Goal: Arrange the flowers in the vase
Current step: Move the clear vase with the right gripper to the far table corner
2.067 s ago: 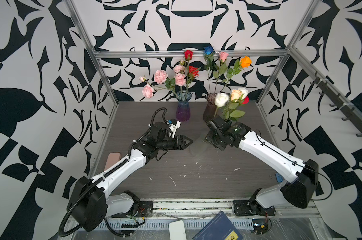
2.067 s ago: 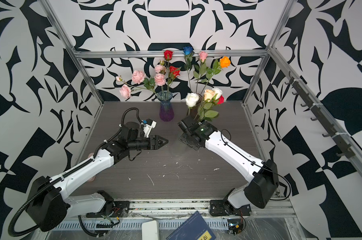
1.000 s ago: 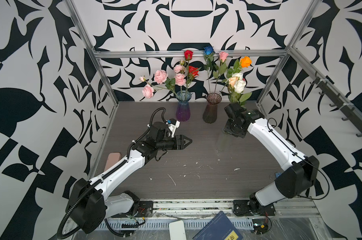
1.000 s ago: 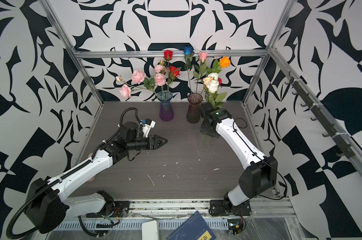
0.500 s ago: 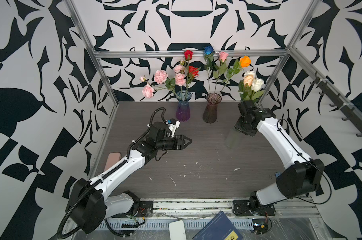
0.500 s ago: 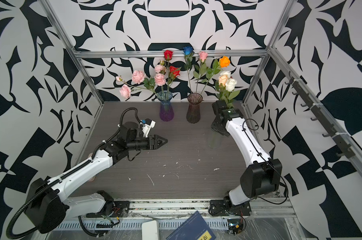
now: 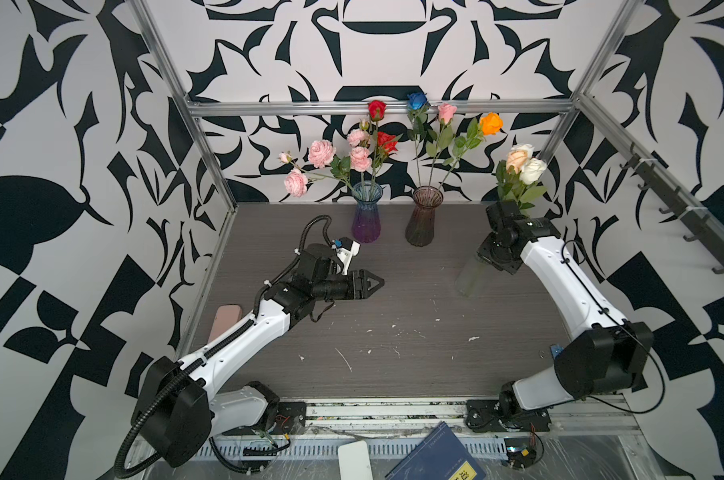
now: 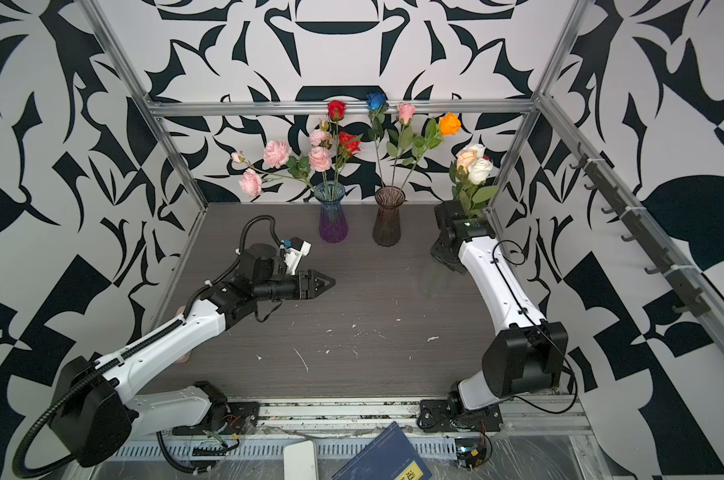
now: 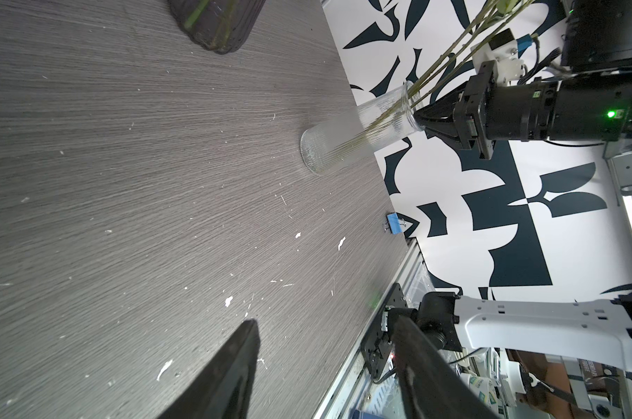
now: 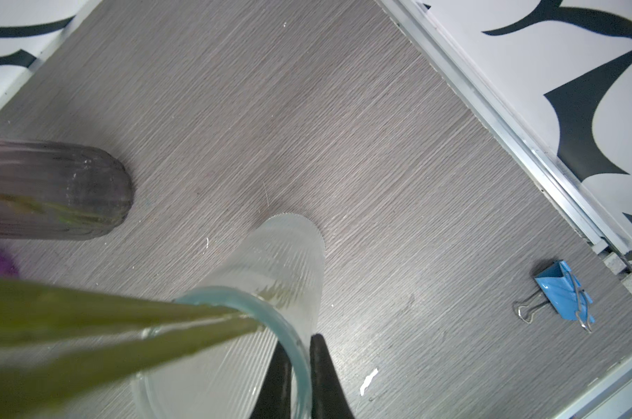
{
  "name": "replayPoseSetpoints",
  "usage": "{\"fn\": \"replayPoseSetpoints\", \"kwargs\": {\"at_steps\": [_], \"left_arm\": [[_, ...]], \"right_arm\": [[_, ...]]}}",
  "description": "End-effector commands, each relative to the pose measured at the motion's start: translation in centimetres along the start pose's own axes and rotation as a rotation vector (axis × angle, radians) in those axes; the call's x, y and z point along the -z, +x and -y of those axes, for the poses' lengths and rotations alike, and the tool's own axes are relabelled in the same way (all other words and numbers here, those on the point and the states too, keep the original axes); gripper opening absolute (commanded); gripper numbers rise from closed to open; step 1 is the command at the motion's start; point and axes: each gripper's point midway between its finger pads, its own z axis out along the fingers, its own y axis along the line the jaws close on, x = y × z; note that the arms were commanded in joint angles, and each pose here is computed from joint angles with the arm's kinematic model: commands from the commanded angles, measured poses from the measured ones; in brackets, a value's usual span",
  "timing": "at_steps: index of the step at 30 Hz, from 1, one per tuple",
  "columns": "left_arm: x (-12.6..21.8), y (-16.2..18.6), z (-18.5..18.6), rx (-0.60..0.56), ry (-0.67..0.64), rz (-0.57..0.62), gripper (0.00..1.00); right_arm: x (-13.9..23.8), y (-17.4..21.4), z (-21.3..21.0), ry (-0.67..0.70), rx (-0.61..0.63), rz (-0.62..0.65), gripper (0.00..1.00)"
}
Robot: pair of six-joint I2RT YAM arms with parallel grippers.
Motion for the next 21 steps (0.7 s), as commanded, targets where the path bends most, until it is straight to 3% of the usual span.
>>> {"fn": "replayPoseSetpoints", "kwargs": {"at_steps": [1,21], "left_arm": [[0.2,0.4,-0.3,0.007,-0.001,-0.007,0.63],[0.3,0.2,0.0,0.002,0.001,-0.005,0.63]], "right_arm": [[-0.6,-1.7,0.3,0.026,-0.012,0.058,0.0],[-1.7,-5.5,-0.8,0.07,0.014,0.134,0.0]]}}
